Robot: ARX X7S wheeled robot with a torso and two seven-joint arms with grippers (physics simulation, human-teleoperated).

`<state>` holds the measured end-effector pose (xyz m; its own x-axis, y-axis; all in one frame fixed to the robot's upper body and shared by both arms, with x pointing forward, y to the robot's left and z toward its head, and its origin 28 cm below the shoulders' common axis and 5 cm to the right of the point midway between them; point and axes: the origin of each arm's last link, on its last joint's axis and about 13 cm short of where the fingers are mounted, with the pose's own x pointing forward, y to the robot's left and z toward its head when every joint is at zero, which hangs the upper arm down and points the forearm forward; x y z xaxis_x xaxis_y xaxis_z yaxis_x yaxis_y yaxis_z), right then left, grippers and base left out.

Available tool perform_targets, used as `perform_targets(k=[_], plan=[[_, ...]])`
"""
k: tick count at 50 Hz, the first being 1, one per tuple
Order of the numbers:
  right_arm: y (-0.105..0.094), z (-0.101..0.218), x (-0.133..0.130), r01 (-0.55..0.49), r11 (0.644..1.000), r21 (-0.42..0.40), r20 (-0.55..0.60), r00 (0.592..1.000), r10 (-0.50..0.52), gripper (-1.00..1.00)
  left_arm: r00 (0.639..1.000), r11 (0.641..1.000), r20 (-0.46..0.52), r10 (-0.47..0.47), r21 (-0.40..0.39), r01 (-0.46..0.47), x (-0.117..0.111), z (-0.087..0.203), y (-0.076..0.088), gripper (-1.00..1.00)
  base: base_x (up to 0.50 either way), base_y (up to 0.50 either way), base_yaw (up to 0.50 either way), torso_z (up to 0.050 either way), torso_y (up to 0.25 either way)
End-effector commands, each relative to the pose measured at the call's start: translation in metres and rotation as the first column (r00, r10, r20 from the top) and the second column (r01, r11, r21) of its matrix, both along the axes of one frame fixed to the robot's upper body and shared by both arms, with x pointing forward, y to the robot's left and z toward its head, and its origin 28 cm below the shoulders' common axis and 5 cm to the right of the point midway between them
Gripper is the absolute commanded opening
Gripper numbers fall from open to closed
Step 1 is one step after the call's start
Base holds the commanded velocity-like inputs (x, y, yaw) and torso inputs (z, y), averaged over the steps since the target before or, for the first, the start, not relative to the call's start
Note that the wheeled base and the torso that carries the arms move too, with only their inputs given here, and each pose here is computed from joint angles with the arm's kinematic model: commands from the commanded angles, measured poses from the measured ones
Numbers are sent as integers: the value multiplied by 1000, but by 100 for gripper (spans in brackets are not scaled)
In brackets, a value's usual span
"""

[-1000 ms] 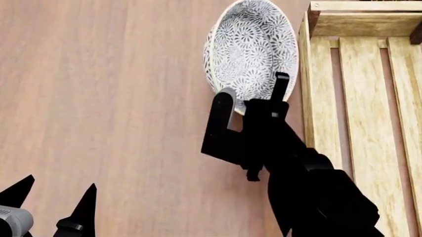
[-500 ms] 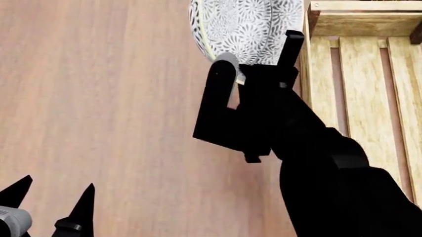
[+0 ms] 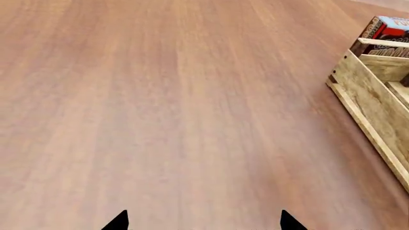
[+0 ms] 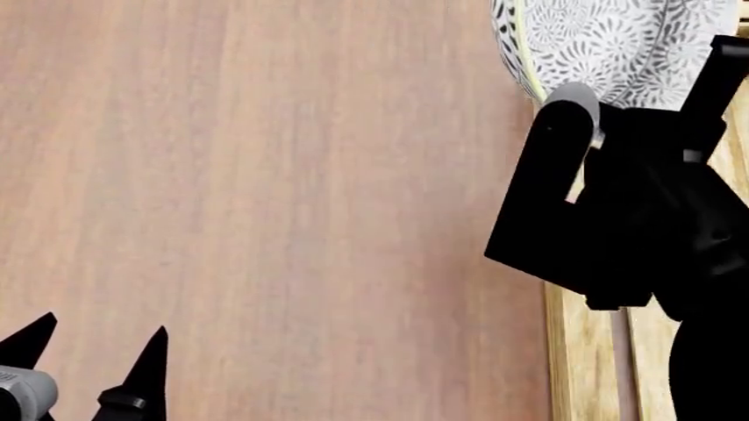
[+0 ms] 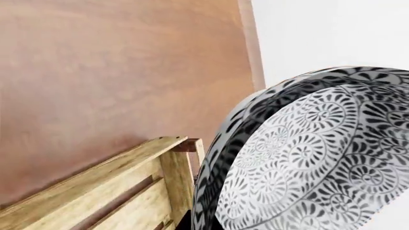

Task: Pick up the bowl on the left and put it in the tray.

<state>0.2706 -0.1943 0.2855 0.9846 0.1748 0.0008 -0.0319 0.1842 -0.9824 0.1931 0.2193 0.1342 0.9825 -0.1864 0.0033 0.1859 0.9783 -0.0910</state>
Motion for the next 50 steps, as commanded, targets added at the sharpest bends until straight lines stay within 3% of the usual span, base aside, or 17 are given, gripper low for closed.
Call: perform_targets(k=[1,15,23,50], plan=[[-29,5,-23,130,991,-32,42,991,-129,-100,1000,1000,-3,0,4,0,0,-1,-1,100,0,0,0,0,0],[-52,-14,-28,247,967,-56,-14,969,-248,-100,1000,1000,-3,0,6,0,-1,-1,-1,100,0,0,0,0,0],[-54,-30,-25,254,963,-90,-69,963,-261,-100,1000,1000,-4,-2,7,3,-1,-1,-2,100,0,0,0,0,0],[-62,-80,14,287,937,-200,-245,911,-332,-100,1000,1000,-6,-1,12,1,0,-1,-2,100,0,0,0,0,0]])
